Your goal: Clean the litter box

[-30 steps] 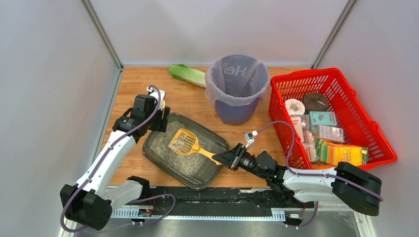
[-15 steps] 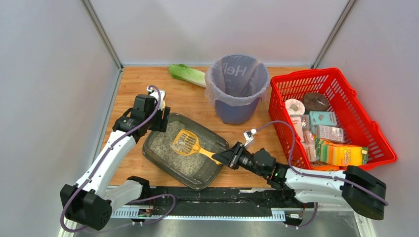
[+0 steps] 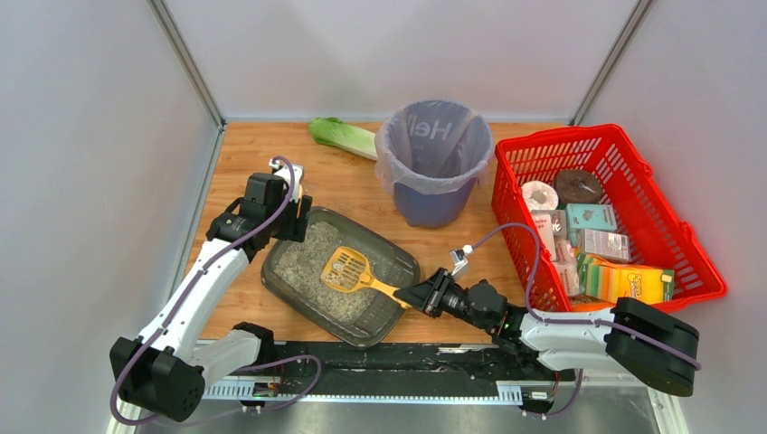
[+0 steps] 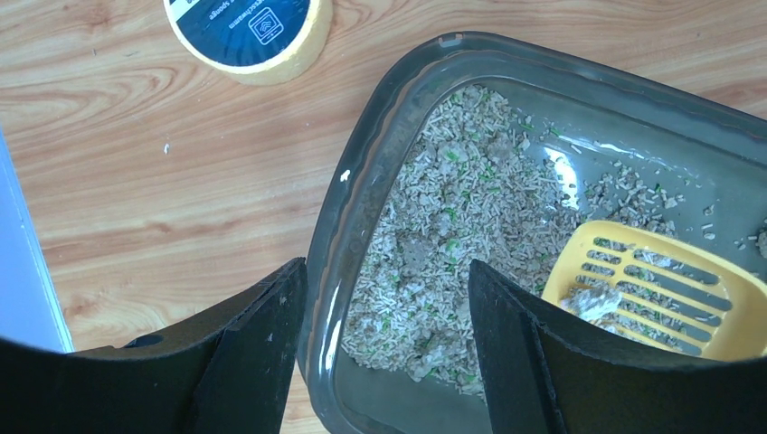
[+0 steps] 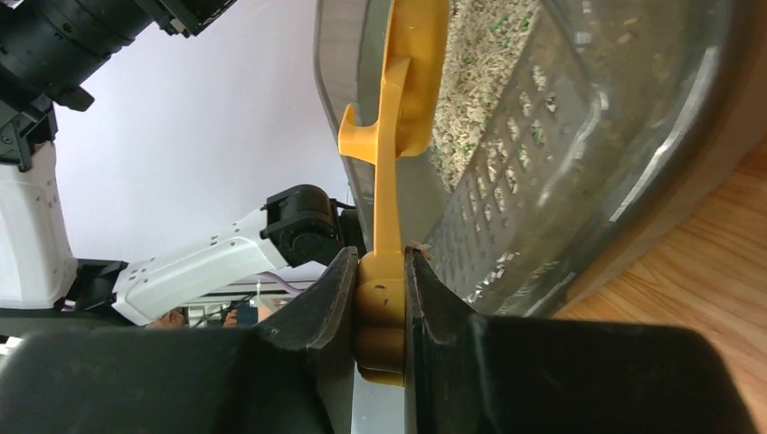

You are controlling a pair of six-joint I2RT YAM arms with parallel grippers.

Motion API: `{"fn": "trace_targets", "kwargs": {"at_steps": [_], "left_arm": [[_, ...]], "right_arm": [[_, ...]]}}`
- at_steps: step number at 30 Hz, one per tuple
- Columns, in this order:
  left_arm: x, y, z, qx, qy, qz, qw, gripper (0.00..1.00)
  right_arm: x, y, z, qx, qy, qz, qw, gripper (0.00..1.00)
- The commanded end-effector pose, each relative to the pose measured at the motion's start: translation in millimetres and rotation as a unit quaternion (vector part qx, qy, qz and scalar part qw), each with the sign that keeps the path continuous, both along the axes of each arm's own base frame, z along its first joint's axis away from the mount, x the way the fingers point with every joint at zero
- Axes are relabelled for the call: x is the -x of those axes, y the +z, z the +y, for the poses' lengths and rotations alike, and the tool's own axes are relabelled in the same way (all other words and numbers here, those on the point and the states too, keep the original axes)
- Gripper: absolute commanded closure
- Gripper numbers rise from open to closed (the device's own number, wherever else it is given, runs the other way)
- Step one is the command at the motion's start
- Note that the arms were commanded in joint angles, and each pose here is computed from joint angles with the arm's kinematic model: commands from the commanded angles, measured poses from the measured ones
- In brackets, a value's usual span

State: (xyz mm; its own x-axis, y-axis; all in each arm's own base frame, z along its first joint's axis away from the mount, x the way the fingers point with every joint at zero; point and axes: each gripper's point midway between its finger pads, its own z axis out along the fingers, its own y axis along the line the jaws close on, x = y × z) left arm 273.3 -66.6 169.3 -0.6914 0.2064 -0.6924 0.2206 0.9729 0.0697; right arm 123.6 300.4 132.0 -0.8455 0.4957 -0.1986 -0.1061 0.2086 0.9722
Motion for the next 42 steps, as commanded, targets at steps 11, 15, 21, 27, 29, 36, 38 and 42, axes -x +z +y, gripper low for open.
{"fn": "trace_targets", "kwargs": {"at_steps": [11,15,21,27,29,36,38,42], "left_arm": [[-4,8,-5,0.003,-0.011,-0.019,1.0,0.26],[-4,6,-6,0.004,-0.012,-0.015,1.0,0.26],[-4,8,-3,0.0,-0.007,-0.022,1.0,0.26],[-4,7,-5,0.003,-0.011,-0.019,1.0,0.26],[-4,7,-6,0.005,-0.013,-0.018,1.0,0.26],[-3,14,-4,0.007,-0.008,-0.036,0.999,0.26],[-3,15,-2,0.003,-0.004,-0.039,0.999,0.26],[-3,17,-1,0.004,-0.004,-0.043,0.999,0.26]], "right_arm": [[-5,31,-7,-0.067,-0.019,-0.035,0.997,1.0],[0,45,7,-0.066,0.013,-0.045,0.997,1.0],[9,43,16,-0.045,0.05,-0.053,0.996,1.0],[4,47,12,-0.061,0.032,-0.046,0.997,1.0],[-3,31,-2,-0.056,-0.005,-0.024,0.998,1.0],[-11,52,-16,-0.051,-0.032,-0.029,0.998,1.0],[-12,54,-21,-0.043,-0.037,-0.027,0.998,1.0],[-16,68,-39,-0.086,-0.06,-0.013,0.994,1.0]]}}
